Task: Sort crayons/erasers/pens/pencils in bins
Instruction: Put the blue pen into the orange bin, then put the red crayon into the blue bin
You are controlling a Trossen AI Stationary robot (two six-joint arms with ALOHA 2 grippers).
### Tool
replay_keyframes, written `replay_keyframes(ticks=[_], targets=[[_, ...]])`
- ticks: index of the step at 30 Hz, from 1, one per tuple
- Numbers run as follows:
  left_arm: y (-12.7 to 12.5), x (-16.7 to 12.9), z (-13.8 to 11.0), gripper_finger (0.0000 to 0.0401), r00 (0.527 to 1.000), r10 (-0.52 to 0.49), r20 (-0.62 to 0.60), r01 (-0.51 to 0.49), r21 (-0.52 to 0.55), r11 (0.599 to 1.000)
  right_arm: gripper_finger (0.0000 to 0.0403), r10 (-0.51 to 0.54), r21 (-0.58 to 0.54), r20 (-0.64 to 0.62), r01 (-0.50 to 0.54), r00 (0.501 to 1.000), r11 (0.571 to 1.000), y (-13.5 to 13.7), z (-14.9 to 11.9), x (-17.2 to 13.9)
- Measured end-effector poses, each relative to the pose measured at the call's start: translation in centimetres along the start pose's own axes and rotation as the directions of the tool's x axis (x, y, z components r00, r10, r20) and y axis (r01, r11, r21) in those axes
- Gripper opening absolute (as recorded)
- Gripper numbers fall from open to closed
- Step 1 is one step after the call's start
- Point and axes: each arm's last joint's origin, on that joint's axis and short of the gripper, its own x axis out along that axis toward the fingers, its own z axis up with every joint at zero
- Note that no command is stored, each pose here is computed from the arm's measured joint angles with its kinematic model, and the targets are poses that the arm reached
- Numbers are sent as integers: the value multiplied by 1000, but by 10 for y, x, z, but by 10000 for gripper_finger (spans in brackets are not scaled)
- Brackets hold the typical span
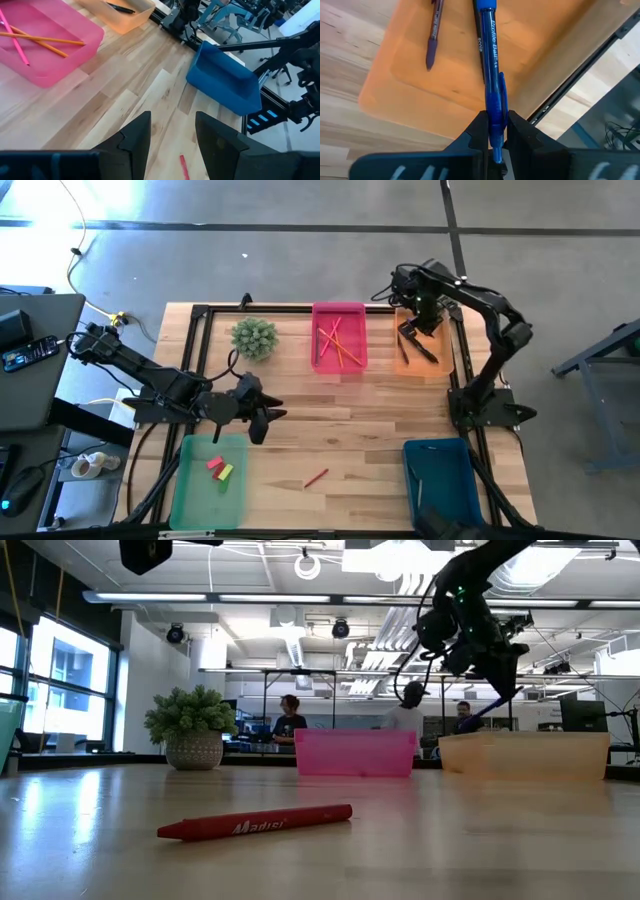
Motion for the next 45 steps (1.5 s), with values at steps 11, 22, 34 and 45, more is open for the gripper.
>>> replay_keyframes(ticks=[11, 22, 34, 45], targets=[[0, 0, 0, 142, 1000, -4, -5, 4, 0, 1000, 30, 52, -18, -103, -54, 993, 998, 3, 19, 21], [2, 0, -2, 142, 1000, 12, -20, -11, 13, 1000, 54, 73, -29, -181, -79, 981, 996, 4, 33, 39], [8, 0, -6, 142, 996, 68, -65, -68, 7, 998, 119, 47, -56, -153, -56, 987, 997, 5, 39, 42], [12, 2, 9, 142, 981, 99, -166, -92, 50, 994, 126, 93, -54, 25, -92, 995, 994, 6, -3, -4]])
